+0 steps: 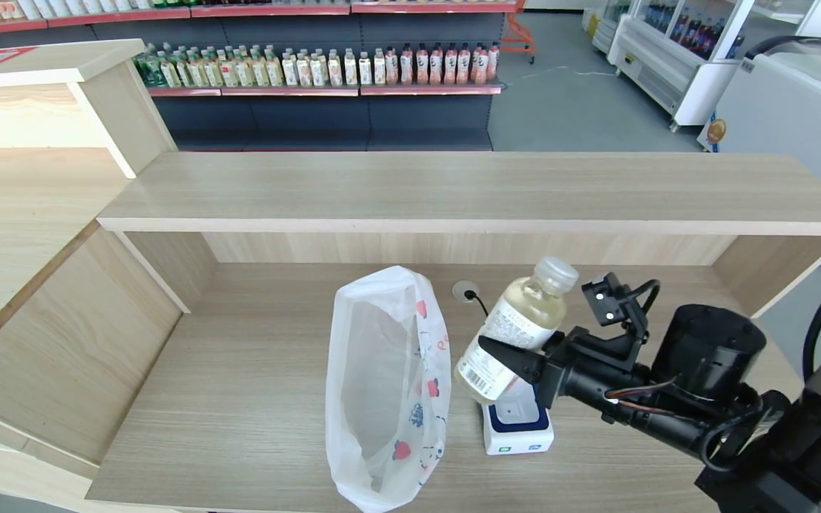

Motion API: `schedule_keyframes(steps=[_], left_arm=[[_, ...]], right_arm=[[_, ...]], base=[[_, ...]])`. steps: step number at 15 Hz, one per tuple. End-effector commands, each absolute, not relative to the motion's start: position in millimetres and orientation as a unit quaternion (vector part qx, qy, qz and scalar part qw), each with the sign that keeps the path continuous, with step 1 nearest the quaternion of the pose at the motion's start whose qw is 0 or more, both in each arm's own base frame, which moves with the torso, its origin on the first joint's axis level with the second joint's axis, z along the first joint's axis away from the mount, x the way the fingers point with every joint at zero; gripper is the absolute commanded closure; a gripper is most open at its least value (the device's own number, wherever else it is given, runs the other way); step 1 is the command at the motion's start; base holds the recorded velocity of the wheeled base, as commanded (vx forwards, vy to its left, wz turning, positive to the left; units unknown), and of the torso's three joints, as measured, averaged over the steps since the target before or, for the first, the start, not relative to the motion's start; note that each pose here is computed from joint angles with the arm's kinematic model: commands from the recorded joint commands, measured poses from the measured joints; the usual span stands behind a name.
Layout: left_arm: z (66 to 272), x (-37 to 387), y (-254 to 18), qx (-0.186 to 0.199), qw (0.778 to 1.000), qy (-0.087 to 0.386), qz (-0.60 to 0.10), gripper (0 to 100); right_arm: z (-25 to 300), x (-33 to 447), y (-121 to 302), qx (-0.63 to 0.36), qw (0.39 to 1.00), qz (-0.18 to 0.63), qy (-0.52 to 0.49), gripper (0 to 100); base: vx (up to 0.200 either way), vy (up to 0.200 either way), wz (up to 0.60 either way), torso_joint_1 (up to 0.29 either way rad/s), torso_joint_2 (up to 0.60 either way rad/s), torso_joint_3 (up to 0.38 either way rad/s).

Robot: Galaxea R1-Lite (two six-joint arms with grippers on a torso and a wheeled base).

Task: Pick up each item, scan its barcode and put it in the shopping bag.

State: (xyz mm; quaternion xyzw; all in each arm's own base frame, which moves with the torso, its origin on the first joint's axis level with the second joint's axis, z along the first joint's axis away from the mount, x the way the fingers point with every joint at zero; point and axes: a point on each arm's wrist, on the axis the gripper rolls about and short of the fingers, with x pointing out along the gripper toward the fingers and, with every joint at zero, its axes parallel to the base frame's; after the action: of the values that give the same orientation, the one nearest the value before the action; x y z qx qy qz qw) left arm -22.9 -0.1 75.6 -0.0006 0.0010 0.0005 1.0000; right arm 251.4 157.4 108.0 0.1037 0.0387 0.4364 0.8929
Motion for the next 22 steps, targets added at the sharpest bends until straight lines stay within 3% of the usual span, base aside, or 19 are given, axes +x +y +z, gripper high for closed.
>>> schedule_keyframes(steps=[1,11,22], left_arm=[[76,-23,0,-0.001,1.0,0.001,0.001,0],[76,-23,0,-0.001,1.0,0.001,0.001,0],[76,-23,0,-0.001,1.0,0.001,0.001,0]], right_arm=[[86,266,180,0.127,0.881,0.451,0.07,100],[47,304,207,0.13,0.877,0.444,0.13,100],[36,320,233,0.124,0.849,0.484,0.173,100]], base=[[0.0,0.0,0.0,0.0,0.0,0.0],[0.0,0.0,0.0,0.0,0.0,0.0],[0.0,0.0,0.0,0.0,0.0,0.0]])
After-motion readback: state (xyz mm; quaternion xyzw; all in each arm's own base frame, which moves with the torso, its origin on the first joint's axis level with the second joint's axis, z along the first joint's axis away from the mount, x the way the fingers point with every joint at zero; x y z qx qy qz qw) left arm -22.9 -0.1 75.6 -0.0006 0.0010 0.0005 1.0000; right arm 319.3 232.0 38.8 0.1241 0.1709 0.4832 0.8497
